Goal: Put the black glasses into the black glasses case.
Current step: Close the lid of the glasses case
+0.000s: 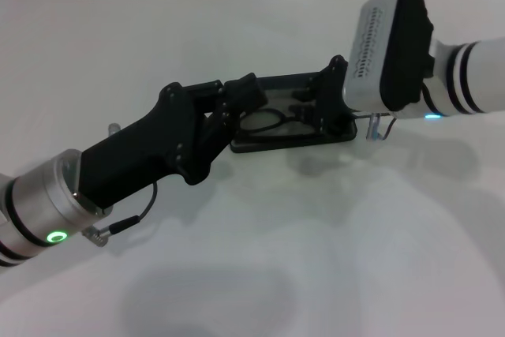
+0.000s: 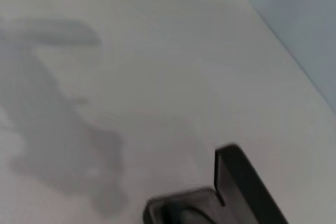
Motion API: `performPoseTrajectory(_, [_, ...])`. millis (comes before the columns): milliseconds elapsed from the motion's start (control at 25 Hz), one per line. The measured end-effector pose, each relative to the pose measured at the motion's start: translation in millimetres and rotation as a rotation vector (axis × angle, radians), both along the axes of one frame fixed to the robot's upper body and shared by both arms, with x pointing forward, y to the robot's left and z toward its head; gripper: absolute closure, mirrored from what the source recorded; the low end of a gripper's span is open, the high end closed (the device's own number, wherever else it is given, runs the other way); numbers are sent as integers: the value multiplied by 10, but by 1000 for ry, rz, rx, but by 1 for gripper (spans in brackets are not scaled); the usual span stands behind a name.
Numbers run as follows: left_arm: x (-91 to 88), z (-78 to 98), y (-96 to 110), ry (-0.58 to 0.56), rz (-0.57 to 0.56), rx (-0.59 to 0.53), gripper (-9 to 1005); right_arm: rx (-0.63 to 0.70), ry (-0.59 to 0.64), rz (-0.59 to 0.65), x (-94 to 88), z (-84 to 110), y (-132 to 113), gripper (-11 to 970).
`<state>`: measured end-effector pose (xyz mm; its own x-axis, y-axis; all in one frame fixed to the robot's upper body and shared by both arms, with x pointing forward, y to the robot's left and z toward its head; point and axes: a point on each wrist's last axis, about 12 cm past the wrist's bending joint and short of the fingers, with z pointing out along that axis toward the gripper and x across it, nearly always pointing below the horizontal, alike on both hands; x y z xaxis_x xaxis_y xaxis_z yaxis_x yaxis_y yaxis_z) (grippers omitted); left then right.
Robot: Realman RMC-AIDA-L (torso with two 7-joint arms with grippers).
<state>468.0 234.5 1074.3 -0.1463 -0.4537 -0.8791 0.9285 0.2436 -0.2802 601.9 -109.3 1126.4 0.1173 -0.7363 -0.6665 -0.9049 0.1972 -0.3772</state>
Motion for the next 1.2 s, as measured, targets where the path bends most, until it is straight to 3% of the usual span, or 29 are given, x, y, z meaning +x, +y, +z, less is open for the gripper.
performPoseTrajectory(240, [53,44,56,-20,21,-1,948,170,79,-53,-163,22,-59,821])
performPoseTrajectory(440, [283,229,207,-52,2,39,948,424,219,-71,-394,22,-136,821])
performPoseTrajectory(600, [559,440,355,-25,36,59,947,654,247,-75,-614,59,-400,821])
performPoseTrajectory(680, [714,566,373,-12,29,96,947,777,236,-93,-696,94,-672,821])
performPoseTrajectory(840, [1071,800,169,8,-68,276,947,904,219,-155,-830,66,-1238,821])
performPoseTrajectory(880, [1071,800,169,8,-68,276,947,913,222,-159,-857,55,-1355,821])
performPoseTrajectory(920, [1247,848,-25,32,-116,406,947,919,230,-158,-904,32,-1493,821])
performPoseTrajectory(1040, [1392,826,-226,91,-148,541,934,926,243,-158,-1012,0,-1782,821])
performPoseTrajectory(1200, [1576,727,-418,182,-84,692,880,950,252,-187,-1119,-67,-1977,821])
